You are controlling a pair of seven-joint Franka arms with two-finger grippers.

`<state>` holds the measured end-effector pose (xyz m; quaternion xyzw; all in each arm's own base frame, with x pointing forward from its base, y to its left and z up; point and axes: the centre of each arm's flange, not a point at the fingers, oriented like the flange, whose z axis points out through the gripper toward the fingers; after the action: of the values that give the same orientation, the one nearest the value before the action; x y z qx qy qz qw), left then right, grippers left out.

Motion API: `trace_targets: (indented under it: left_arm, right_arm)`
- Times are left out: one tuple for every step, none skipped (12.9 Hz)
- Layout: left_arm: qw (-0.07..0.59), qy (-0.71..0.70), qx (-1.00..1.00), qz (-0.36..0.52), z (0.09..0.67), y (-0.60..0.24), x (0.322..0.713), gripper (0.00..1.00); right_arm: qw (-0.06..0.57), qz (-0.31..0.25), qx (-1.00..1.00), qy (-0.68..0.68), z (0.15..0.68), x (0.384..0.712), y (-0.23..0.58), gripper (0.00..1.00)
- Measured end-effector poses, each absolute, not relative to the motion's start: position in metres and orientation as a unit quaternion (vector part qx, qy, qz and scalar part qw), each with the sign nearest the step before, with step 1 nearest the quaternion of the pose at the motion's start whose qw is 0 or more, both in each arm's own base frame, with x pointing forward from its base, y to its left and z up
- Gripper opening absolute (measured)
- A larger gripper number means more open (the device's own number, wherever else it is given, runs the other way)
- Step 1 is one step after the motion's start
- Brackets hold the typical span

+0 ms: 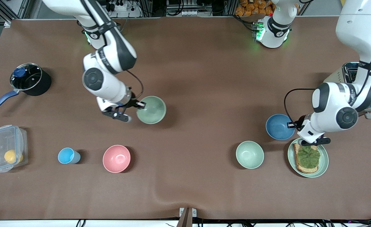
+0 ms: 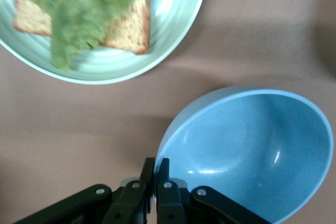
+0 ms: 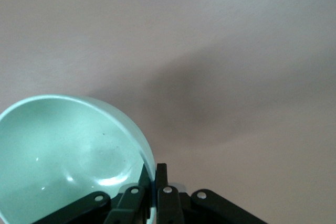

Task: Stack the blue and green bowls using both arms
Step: 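Slide the green bowl toward the table middle with the right gripper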

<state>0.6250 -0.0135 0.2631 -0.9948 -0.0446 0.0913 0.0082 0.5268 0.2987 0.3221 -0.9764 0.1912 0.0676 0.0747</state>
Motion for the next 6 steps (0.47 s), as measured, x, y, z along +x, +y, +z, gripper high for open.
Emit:
trace_targets:
  left_arm:
    - [0.009,-0.042,-0.995,0.089,0.281,-0.017,0.629,0.06]
    - [0.008,-0.037,-0.995,0.087,0.302,-0.024,0.634,0.06]
    - [0.004,-0.034,-0.996,0.082,0.321,-0.033,0.638,0.06]
    - [-0.006,-0.033,-0.997,0.074,0.339,-0.041,0.642,0.06]
    - [-0.015,-0.032,-0.997,0.068,0.352,-0.049,0.644,0.06]
    - [-0.022,-0.028,-0.997,0.063,0.363,-0.057,0.646,0.06]
  right_arm:
    - [0.079,0.062,-0.973,0.207,0.316,0.521,0.319,0.06]
    - [0.083,0.056,-0.97,0.221,0.306,0.515,0.339,0.06]
    - [0.088,0.048,-0.968,0.232,0.291,0.508,0.359,0.06]
    - [0.094,0.041,-0.965,0.24,0.274,0.499,0.379,0.06]
    - [0.097,0.037,-0.963,0.247,0.259,0.493,0.395,0.06]
    - [0.097,0.037,-0.962,0.252,0.246,0.487,0.409,0.06]
